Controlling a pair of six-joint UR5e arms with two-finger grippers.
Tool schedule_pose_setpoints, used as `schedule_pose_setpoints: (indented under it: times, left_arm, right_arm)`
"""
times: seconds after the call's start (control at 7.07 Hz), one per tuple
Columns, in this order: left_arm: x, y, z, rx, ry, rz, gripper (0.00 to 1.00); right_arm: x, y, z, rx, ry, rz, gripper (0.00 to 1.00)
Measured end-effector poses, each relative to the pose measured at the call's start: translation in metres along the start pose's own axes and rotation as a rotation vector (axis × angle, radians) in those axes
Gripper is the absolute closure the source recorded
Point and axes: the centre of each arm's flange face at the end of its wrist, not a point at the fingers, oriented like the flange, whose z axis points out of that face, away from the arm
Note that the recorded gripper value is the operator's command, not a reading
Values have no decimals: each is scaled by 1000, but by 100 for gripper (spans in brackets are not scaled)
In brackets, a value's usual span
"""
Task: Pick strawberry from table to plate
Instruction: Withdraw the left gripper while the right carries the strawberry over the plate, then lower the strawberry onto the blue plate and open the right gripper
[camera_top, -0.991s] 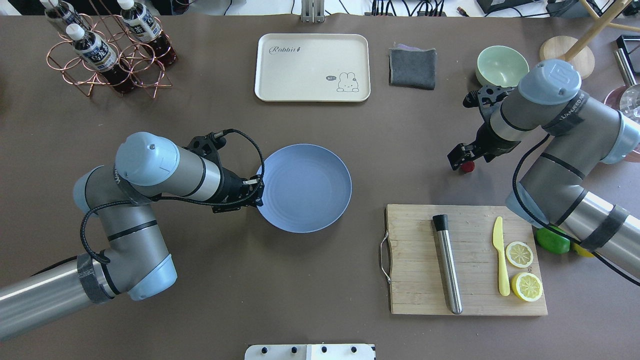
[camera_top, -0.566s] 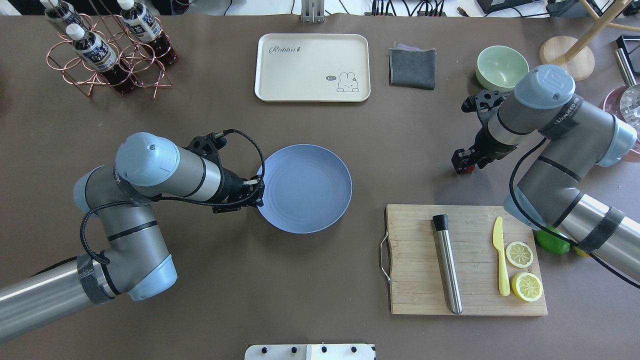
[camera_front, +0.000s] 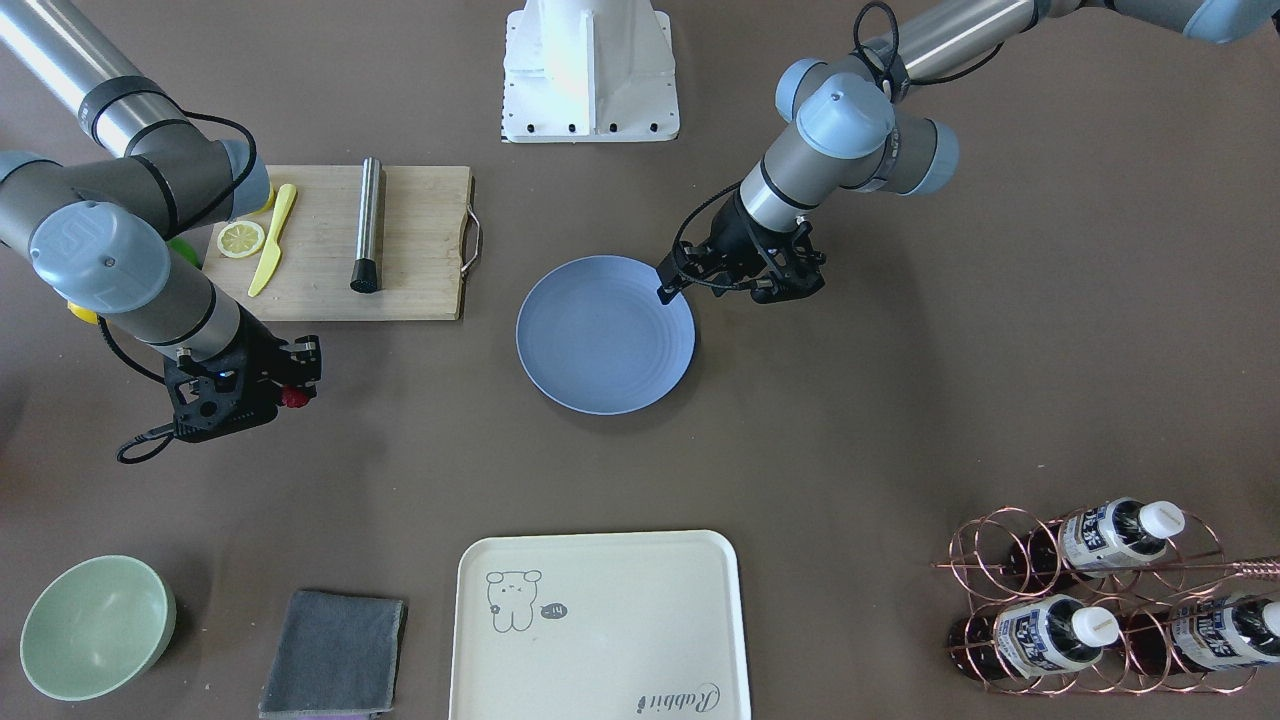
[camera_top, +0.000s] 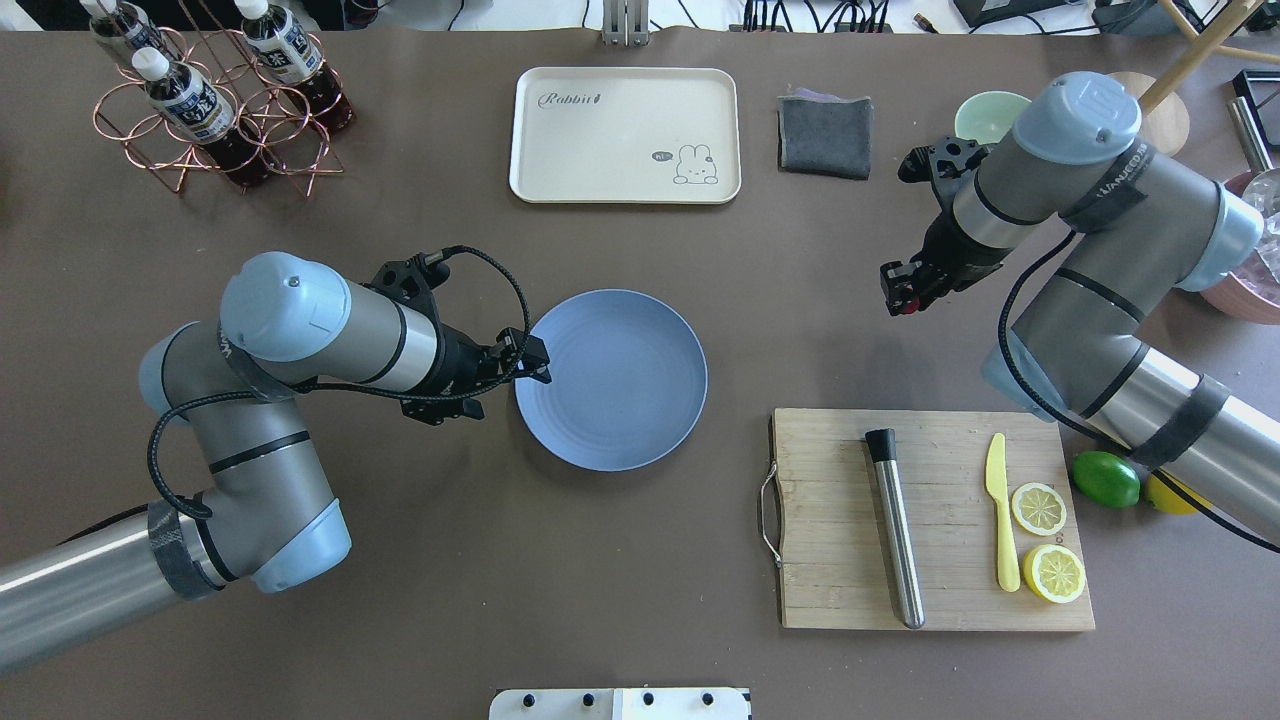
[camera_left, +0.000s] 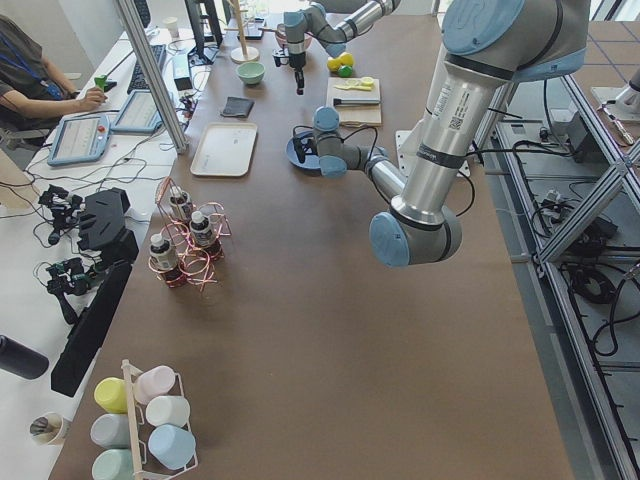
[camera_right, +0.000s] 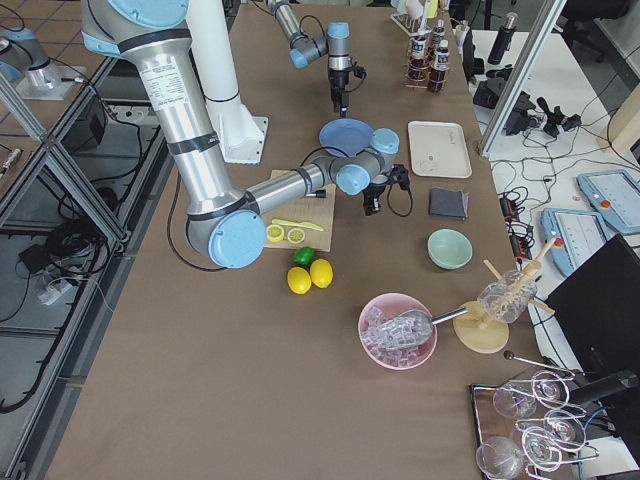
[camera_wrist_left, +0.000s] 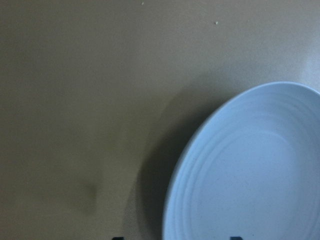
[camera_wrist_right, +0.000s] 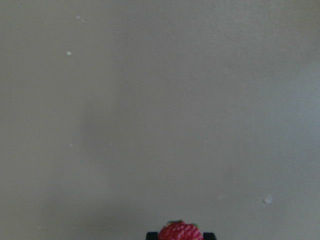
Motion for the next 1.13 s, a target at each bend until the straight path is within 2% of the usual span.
schedule_pose_setpoints:
  times: [0.28,0.42,0.71,0.85,1.13]
  left_arm:
    - [-6,-33,-37,15,19,-1,4]
    - [-21,-59,-63,20,17,26,4]
    - [-94,-115,-114,36,-39,133,4]
    - [-139,-140,-139,44,-75,189,4]
    - [-216,-167,-172,59,-144,279,4]
  right_arm:
    - [-64,1,-41,8,-36,61,100]
    - [-111,7,-49,10,-63,105,100]
    - [-203,23,-34,25,-75,164,100]
    - [-244,24,-21,34,-67,195,100]
    - [-303,23,15,55,-29,230,100]
